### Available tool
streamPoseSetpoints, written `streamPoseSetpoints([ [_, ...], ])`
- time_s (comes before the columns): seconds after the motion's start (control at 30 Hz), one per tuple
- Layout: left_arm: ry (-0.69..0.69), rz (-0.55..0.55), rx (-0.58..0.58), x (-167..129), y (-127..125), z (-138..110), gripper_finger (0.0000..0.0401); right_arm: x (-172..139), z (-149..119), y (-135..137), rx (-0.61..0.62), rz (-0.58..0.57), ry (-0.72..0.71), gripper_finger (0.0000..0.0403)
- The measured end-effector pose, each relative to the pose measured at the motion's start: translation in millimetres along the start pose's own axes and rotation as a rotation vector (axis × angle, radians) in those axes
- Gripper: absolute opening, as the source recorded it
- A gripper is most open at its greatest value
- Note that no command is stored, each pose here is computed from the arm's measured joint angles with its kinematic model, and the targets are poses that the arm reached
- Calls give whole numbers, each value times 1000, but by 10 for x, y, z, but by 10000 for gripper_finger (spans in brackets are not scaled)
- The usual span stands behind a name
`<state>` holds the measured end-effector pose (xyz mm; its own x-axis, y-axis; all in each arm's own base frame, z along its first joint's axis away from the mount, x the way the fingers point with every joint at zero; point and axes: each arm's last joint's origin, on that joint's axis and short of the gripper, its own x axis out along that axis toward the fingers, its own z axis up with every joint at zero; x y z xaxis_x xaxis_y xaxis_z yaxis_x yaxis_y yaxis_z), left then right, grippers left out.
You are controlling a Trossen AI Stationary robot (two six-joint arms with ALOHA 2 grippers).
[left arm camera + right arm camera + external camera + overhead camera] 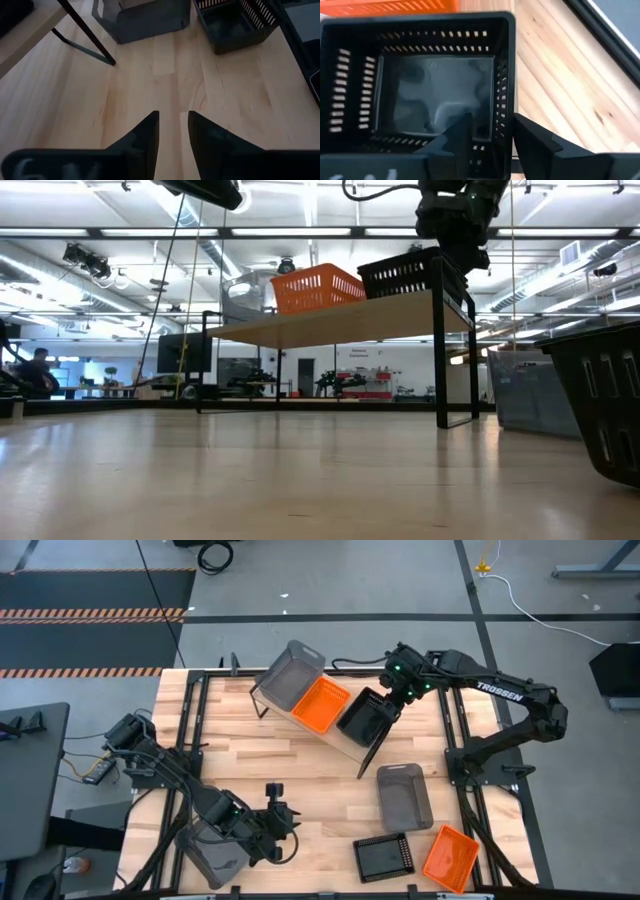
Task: Stack baskets on shelf by color
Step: Stack the top black basket on top of the other black basket on the shelf
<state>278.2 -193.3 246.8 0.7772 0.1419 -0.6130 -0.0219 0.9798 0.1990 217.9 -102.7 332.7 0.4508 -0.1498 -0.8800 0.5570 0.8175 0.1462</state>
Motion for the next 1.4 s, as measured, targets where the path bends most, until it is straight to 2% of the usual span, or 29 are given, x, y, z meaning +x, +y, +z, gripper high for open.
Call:
streamPoseSetpoints([
  [0.2, 1, 0, -6, 0, 0, -1, 110, -145, -48, -13, -20, -19, -53, 176],
  [0.37, 3, 9, -12, 22, 32, 9, 110, -194, -66, -33, -21, -81, -77, 181],
  [0.73, 5, 12, -21, 30, 45, 12, 110, 123, -93, -59, -57, -103, 27, 179],
  [0.9, 5, 13, -21, 31, 46, 13, 110, 135, -75, -52, -70, -90, 18, 179],
  [1.1, 5, 13, -22, 32, 47, 13, 110, 139, -70, 0, -75, -14, 14, 179],
  [1.4, 5, 13, -22, 32, 47, 13, 110, 144, -81, 94, -106, 9, 9, 179],
])
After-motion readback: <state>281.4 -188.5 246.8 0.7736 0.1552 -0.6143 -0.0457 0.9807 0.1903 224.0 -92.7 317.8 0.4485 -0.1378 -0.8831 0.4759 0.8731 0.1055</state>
